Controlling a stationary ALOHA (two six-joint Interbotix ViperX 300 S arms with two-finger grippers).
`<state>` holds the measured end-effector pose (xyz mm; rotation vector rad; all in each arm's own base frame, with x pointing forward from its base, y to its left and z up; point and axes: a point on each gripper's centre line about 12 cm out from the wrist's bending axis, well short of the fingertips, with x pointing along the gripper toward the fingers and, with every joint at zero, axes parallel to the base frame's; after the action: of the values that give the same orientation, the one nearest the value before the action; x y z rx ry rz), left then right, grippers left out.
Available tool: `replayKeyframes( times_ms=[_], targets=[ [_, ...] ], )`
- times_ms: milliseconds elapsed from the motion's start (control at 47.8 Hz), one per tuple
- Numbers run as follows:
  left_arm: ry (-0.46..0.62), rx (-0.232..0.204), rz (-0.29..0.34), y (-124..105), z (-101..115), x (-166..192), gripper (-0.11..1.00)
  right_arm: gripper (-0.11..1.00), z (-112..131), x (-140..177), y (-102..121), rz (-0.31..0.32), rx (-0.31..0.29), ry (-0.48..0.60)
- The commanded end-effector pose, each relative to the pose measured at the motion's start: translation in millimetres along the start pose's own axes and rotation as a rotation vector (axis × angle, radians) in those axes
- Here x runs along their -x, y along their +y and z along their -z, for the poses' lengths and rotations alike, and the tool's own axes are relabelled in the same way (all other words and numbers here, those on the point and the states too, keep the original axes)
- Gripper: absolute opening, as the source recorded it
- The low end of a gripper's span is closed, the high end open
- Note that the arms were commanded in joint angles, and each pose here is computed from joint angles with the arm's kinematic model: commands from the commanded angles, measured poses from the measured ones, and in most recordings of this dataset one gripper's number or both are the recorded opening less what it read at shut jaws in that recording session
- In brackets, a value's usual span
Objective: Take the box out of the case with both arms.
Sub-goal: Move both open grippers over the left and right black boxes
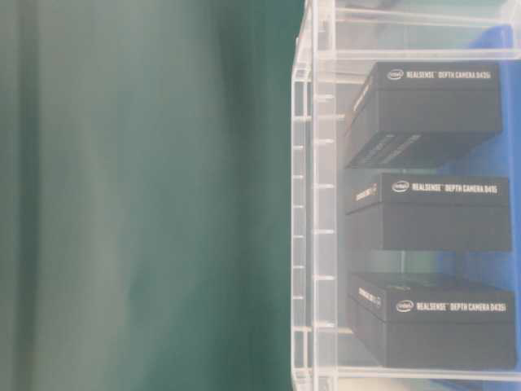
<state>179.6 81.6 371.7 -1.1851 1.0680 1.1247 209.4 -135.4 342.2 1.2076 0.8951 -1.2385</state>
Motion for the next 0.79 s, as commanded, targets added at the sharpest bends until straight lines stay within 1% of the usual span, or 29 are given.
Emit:
replayKeyframes(
  times_ms=[0, 125, 209, 335, 439, 544, 607, 774],
  targets=[
    [-0.001, -0.013, 0.009, -14, -1, 4, 0.88, 0.93, -1, 5, 19, -0.049, 0.020, -0.011],
    [0.003, -0.015, 0.004, -38, -5, 0, 0.88, 0.93, 3, -1, 45, -0.054, 0.040, -0.001],
    [-0.005, -0.024, 0.028, -58, -10, -2, 0.88, 0.93, 4, -3, 60, -0.064, 0.051, -0.002],
    [-0.024, -0.040, 0.079, -88, -15, -5, 0.88, 0.93, 8, -5, 84, -0.086, 0.080, 0.001],
    [-0.025, -0.057, 0.090, -109, -18, -11, 0.88, 0.93, 10, -7, 101, -0.097, 0.100, 0.003],
    [-0.022, -0.083, 0.089, -131, -19, -17, 0.88, 0.93, 12, -11, 118, -0.099, 0.117, 0.008],
    [-0.026, -0.093, 0.088, -141, -21, -19, 0.88, 0.93, 13, -13, 127, -0.101, 0.127, 0.009],
    [-0.042, -0.093, 0.103, -162, -29, -18, 0.88, 0.93, 17, -20, 151, -0.117, 0.151, 0.011]
  ],
)
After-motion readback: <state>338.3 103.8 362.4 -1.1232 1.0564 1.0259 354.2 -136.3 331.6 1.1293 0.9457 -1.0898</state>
